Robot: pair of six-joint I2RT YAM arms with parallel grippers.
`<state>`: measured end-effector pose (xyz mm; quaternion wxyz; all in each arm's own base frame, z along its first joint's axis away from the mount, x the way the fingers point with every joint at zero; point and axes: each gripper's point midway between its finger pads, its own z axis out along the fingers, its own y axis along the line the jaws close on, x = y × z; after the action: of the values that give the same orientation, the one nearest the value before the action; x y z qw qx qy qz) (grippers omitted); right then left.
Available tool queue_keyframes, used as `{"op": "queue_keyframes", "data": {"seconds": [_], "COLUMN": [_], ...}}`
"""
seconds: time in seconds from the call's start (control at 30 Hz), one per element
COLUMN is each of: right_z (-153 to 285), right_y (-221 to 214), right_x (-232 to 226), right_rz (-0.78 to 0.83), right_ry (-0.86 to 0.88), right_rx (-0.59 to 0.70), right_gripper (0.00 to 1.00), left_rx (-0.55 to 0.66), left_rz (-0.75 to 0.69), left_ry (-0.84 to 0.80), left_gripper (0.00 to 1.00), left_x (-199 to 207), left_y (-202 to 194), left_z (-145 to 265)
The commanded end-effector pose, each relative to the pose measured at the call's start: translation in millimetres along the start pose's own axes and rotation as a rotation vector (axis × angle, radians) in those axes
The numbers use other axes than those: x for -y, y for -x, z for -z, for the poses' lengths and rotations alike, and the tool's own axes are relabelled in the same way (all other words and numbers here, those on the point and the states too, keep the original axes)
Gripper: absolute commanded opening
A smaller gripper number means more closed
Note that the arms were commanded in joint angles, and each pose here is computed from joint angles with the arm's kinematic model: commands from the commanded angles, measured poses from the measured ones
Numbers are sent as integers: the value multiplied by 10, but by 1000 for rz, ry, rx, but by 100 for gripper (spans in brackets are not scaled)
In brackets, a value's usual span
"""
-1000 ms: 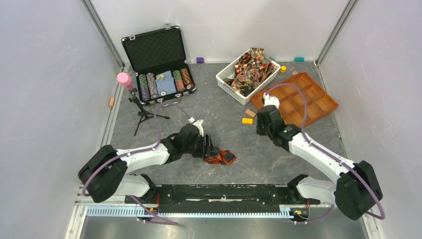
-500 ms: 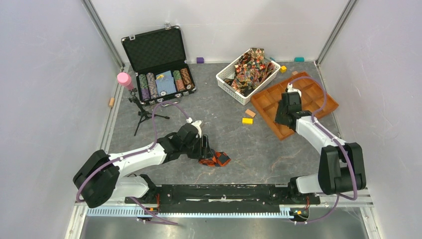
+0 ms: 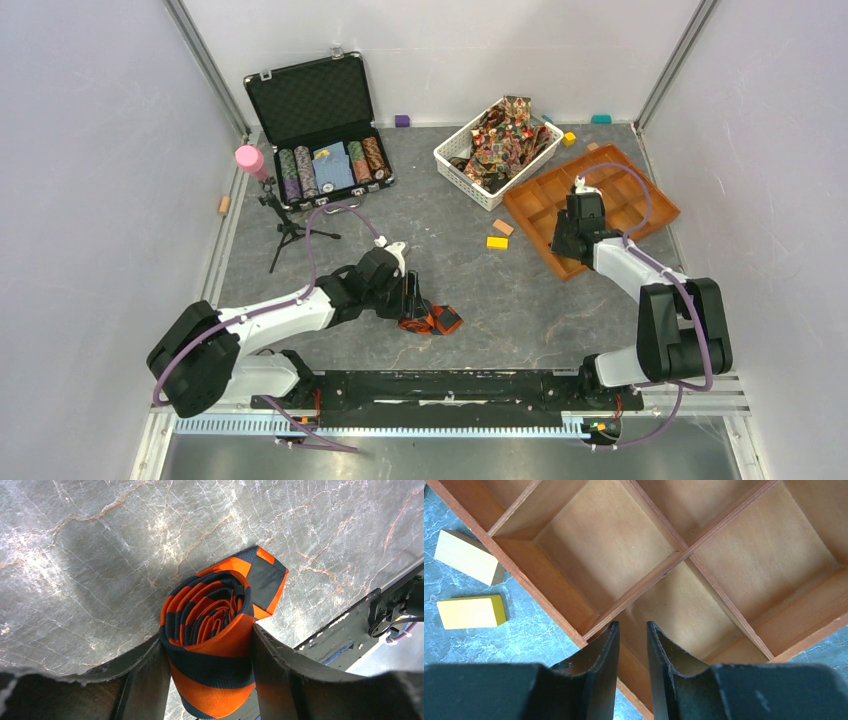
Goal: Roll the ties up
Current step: Move the storage box to the center of the board.
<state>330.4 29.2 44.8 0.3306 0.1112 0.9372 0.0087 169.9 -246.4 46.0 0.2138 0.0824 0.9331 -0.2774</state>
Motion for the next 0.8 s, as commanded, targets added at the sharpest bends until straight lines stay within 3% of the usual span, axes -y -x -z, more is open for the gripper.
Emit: {"op": "queue_keyframes", "data": {"seconds": [0.0, 0.77], "right_z": [7, 690], "right_y": [-255, -1554], "right_x": [-77, -832], "right_rz": [27, 187], "right_ry": [68, 392], "right_rx": [-61, -172], "right_gripper": [32, 32], "left_rx": [25, 36], "left_rz": [-40, -29], "left_ry": [7, 68], "left_gripper": [61, 61], "left_x": [17, -51], "left_y": [79, 93], "left_z": [34, 275]}}
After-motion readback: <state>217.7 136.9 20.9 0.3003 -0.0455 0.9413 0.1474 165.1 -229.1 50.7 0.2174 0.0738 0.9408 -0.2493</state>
